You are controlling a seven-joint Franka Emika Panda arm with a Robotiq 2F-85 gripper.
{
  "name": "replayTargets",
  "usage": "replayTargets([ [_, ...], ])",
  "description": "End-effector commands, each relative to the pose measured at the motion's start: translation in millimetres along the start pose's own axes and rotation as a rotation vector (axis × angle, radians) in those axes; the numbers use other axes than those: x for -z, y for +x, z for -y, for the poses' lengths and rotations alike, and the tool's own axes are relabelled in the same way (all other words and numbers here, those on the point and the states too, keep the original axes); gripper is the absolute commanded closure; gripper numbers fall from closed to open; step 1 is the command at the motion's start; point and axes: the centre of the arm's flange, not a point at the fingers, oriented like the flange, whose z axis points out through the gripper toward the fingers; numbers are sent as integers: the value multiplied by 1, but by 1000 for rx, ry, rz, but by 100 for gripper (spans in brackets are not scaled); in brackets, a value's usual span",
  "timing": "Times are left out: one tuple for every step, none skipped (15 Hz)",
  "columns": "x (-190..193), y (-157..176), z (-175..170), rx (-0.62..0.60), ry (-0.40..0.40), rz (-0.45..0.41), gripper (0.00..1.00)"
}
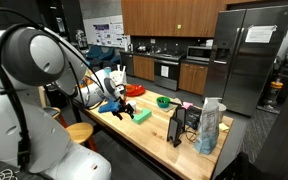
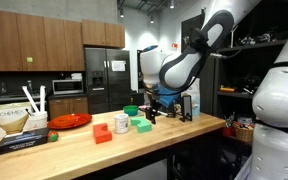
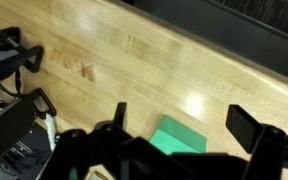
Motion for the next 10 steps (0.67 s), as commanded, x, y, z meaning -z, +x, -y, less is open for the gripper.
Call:
replayTargets([
  [1,12,3,-33,4,15,0],
  [1,15,3,-50,7,6,0],
  [1,17,4,-68,9,-2,0],
  [2,18,5,-94,9,-5,0],
  [3,19,6,-115,6,-6,0],
  [3,20,6,-137,0,-5,0],
  [3,20,7,-159,-1,-2,0],
  [3,20,7,-177,-15,0,0],
  [3,20,7,-199,-16,9,0],
  [2,19,8,-222,-22,17,0],
])
